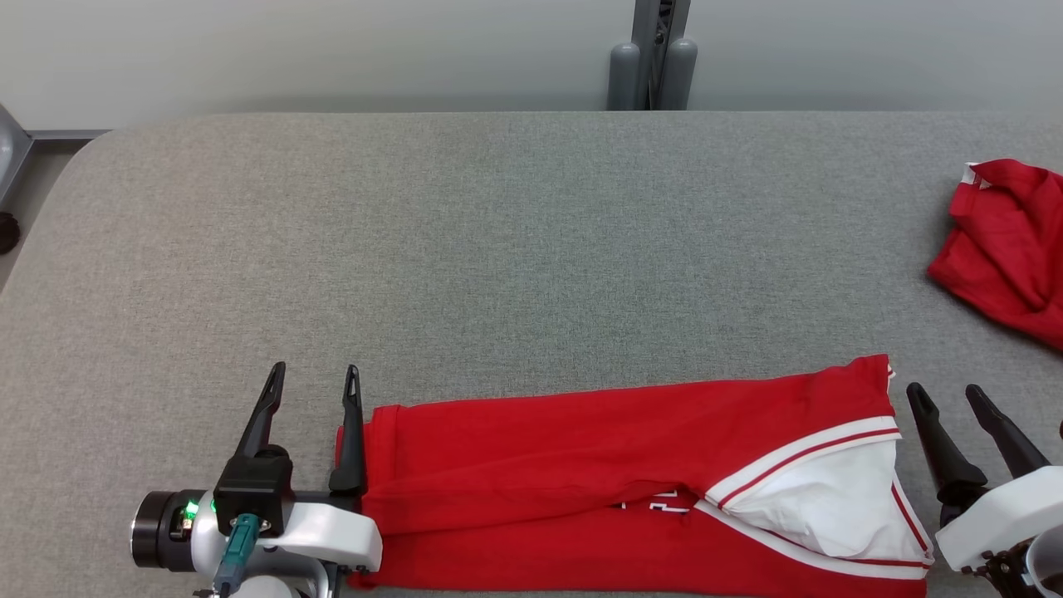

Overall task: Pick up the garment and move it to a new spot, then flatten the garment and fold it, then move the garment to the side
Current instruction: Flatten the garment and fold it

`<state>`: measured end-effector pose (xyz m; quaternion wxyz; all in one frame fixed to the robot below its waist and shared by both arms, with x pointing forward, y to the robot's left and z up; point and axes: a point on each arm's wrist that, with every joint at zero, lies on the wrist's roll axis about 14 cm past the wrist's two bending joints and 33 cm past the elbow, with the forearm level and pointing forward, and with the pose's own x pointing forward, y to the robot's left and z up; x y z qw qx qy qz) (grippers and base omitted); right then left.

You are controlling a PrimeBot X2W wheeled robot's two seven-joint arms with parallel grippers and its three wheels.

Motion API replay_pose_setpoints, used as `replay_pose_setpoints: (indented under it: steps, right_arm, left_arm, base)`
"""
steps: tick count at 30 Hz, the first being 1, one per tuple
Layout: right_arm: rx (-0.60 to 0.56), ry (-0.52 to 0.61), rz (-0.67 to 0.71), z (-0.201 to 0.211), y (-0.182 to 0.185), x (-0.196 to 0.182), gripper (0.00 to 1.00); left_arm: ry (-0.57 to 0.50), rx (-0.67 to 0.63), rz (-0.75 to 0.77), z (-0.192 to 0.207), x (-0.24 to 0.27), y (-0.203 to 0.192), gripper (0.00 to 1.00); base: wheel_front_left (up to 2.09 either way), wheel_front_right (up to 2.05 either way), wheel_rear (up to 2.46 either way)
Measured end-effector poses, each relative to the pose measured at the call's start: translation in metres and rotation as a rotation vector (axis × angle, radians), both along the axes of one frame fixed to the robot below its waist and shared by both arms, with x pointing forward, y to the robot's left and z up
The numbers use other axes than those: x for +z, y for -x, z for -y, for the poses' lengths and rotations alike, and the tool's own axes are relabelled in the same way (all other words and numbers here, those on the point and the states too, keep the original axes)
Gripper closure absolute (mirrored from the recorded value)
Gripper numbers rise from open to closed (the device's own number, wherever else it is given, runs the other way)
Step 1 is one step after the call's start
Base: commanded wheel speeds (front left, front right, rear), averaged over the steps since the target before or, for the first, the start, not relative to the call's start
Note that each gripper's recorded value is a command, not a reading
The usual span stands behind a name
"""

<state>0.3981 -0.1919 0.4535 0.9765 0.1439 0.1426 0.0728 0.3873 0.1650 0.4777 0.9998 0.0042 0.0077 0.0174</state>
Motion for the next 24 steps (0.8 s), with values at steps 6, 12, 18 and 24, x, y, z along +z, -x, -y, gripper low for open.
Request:
replay_pose_setpoints:
  steps: [6,12,18,24]
  right_arm:
    - [0.015,-0.014,-0.042,0.0,0.001,-0.006,0.0]
    - [0.071,-0.019,-0.228,-0.002,0.015,-0.034,0.0]
    - [0.141,-0.001,-0.39,0.003,0.027,-0.054,0.0]
    - [0.2,0.003,-0.511,0.003,0.031,-0.07,0.0]
  left_arm:
    - [-0.01,-0.001,0.005,-0.005,0.0,0.0,0.0]
    - [-0.019,-0.005,-0.003,-0.007,-0.003,-0.002,0.0]
    - [-0.024,-0.014,-0.025,-0.007,-0.012,-0.004,0.0]
    - [-0.031,-0.012,-0.025,-0.01,-0.013,-0.011,0.0]
  base:
    - [0.0,0.0,0.0]
    - [0.0,0.0,0.0]
    - [0.0,0.0,0.0]
    - [0.0,0.0,0.0]
